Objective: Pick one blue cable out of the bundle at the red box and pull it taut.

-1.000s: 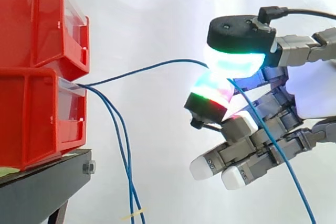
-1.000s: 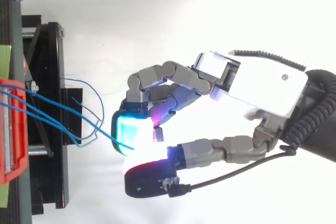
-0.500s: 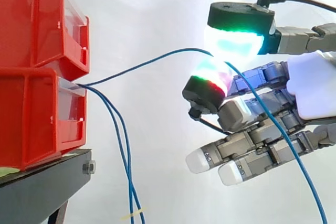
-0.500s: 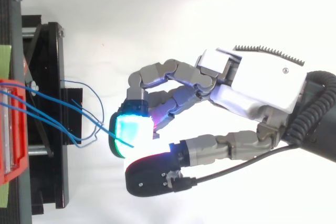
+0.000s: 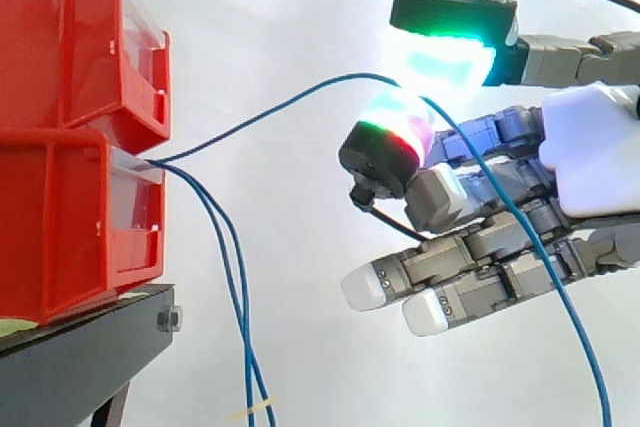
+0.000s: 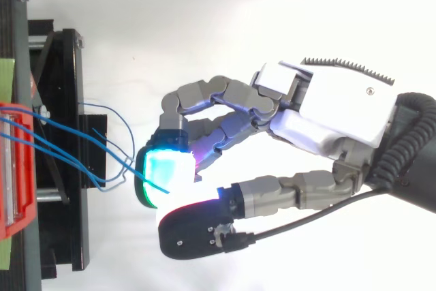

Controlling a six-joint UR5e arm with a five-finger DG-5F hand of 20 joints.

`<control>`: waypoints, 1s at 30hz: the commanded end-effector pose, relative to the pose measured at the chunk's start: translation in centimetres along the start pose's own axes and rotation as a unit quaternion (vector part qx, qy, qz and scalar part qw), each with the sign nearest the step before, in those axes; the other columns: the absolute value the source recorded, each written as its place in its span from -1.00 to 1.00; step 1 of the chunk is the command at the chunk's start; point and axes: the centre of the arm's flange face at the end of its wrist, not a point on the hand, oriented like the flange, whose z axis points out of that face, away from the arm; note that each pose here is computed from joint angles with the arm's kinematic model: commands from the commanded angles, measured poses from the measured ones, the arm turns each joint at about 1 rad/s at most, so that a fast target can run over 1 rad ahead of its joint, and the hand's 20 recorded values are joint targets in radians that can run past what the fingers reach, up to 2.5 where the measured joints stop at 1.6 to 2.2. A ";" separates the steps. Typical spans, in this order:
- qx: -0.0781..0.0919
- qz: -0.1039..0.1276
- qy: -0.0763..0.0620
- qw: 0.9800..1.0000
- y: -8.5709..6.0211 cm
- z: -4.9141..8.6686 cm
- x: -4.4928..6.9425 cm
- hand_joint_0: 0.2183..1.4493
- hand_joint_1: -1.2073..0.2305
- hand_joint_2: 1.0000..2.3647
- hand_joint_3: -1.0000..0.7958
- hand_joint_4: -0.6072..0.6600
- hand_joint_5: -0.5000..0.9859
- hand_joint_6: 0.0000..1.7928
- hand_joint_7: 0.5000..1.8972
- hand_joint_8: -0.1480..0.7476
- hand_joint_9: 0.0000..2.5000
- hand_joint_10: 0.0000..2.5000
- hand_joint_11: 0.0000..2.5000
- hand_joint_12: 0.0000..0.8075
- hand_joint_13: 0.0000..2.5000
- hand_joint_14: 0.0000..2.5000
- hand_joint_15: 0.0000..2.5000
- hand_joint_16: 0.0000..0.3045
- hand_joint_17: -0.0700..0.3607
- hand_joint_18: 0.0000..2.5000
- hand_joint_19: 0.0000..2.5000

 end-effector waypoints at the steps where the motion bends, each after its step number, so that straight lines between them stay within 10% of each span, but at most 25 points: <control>1: 0.000 0.000 0.002 1.000 0.0 0.0 0.0 -0.44 -0.46 -0.98 0.11 0.22 -0.46 -0.07 0.26 0.20 -0.35 -0.99 -0.16 0.27 -0.59 -1.00 -0.81 -0.49 0.14 -0.54 -0.80; 30: 0.000 -0.001 0.002 1.000 0.0 0.0 0.0 -0.43 -0.48 -0.96 0.10 0.19 -0.46 -0.07 0.21 0.20 -0.31 -0.99 -0.15 0.25 -0.57 -1.00 -0.82 -0.50 0.12 -0.55 -0.82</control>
